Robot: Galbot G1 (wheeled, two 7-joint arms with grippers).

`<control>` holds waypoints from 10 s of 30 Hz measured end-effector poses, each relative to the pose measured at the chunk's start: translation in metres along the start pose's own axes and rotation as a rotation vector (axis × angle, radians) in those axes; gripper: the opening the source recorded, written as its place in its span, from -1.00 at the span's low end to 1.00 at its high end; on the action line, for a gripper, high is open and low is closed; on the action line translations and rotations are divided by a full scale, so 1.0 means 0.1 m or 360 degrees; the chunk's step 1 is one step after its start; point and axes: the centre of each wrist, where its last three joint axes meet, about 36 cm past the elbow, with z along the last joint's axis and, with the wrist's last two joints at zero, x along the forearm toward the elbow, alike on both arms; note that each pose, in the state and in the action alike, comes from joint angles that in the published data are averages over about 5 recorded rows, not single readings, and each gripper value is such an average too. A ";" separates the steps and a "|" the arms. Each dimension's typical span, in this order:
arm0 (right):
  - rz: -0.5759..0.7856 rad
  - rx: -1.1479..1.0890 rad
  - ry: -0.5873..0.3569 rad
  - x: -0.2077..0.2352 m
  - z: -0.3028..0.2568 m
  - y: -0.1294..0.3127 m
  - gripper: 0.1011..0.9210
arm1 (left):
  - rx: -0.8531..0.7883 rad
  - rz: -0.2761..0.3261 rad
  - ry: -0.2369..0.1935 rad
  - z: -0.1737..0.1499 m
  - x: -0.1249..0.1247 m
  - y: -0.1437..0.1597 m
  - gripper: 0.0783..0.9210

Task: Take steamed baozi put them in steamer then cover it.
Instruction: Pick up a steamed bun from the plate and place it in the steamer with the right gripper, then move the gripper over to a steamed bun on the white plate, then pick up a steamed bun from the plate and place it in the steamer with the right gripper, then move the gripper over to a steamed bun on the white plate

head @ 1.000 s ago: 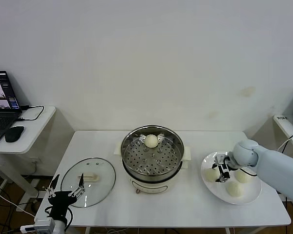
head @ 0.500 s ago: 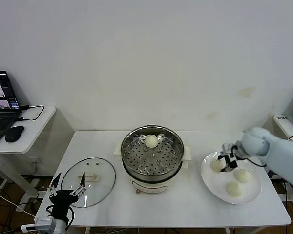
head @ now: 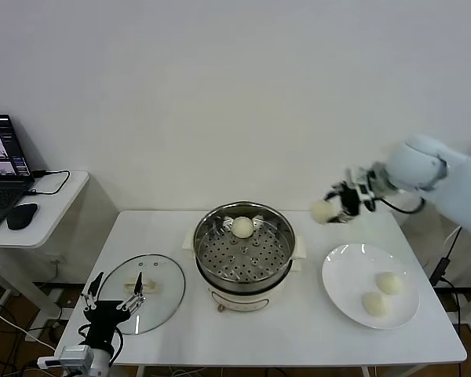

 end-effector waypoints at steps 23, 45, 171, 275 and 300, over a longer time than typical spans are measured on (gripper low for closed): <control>-0.0215 -0.0101 -0.0030 -1.50 -1.65 0.10 0.18 | 0.0017 -0.0012 -0.0015 -0.03 0.07 -0.02 0.77; -0.0211 -0.0118 0.0057 -1.84 -1.80 0.09 0.72 | 0.0023 -0.0019 -0.0027 -0.03 0.06 -0.03 0.77; -0.0085 0.0617 -0.0084 -0.30 -0.58 -0.18 0.24 | 0.0007 -0.0019 0.0074 0.29 -0.01 -0.10 0.77; -0.0266 -0.0254 0.0603 -0.88 2.77 1.66 0.75 | -0.0052 -0.0018 0.0075 0.34 -0.05 0.01 0.77; -0.0269 -0.0293 0.0615 -1.07 2.85 1.72 0.18 | -0.0040 -0.0026 0.0074 0.34 -0.03 -0.01 0.77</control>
